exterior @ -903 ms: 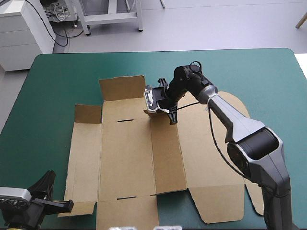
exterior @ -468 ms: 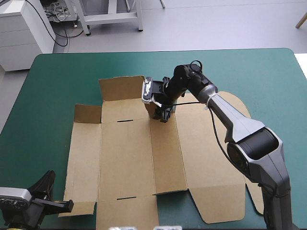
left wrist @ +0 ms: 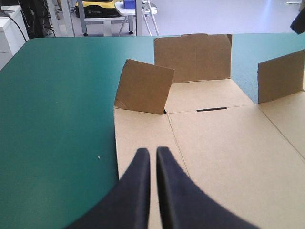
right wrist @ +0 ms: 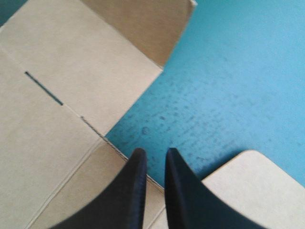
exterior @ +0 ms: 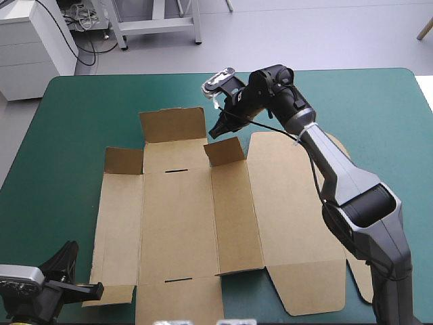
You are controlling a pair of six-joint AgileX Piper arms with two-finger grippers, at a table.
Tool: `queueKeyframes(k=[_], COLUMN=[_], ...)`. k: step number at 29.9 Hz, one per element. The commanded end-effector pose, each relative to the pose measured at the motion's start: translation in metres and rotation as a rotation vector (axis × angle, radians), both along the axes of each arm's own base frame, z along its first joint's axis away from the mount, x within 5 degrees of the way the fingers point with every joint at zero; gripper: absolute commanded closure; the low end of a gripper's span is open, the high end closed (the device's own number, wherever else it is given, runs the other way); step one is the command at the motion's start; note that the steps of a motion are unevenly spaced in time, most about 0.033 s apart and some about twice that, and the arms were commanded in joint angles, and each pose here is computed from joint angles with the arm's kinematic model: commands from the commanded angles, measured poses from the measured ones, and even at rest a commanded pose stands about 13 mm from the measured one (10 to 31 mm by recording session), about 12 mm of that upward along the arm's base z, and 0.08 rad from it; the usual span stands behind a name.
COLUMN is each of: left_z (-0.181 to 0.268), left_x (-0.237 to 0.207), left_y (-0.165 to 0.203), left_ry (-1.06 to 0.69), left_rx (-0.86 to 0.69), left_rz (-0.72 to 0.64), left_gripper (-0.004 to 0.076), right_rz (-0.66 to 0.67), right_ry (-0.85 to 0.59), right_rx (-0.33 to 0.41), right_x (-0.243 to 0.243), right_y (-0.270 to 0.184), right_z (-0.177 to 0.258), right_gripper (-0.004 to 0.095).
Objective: Fold the box
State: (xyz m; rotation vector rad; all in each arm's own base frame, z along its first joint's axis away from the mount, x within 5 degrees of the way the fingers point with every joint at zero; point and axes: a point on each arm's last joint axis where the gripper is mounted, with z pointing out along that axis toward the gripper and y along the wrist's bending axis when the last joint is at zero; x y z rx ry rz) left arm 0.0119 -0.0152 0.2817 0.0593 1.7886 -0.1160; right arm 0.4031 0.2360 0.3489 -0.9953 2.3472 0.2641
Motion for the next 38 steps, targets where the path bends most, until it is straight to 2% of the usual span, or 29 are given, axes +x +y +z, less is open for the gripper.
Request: queueKeyframes(k=[1,2,6,7,9,11,17,22,28,38], left_z=[0.014,0.014,0.014,0.014,0.014,0.014,0.015,0.026,0.062,0.121], left_x=[-0.004,-0.004,-0.004,-0.004,-0.004,-0.004,-0.003,0.007,0.039,0.106], left_y=[0.000,0.000,0.000,0.000,0.000,0.000,0.000,0.001,0.004,0.005], left_ry=[-0.109,-0.109,-0.109,-0.109,-0.107,-0.109,-0.124,-0.106,-0.034,0.175], left_rx=[-0.021,-0.021,-0.020,-0.020,-0.030,-0.028,-0.027,-0.045,-0.034,-0.034], left_rz=[0.002,0.002,0.003,0.003,0.005,0.000,0.005,0.012,0.023,-0.013], left_gripper=[0.0563,0.0518,0.0156,0.0093,0.0036,0.0033,0.0033,0.0033,0.0034,0.0034], right_rz=[-0.146,-0.167,-0.193,-0.206,-0.223,-0.238,-0.338,-0.377,-0.386,-0.408], right_ry=[-0.126,-0.134,-0.163,-0.163,-0.135,-0.097,-0.138,-0.172,-0.227,-0.210], right_rx=[0.062,0.064,0.044,0.032,0.012,-0.011,0.044,0.059,0.082,0.095], right_x=[-0.014,-0.016,-0.030,-0.033,-0.043,-0.052,-0.094,-0.140,-0.197,-0.262], right_y=[-0.020,-0.022,-0.034,-0.039,-0.050,-0.062,-0.110,-0.141,-0.164,-0.188], right_z=[0.053,0.057,0.071,0.072,0.069,0.060,0.059,0.060,0.053,0.017], right_gripper=[0.0909,0.0909,0.0910,0.0910,0.0910,0.0910,0.0910,0.0910,0.0910,0.0910])
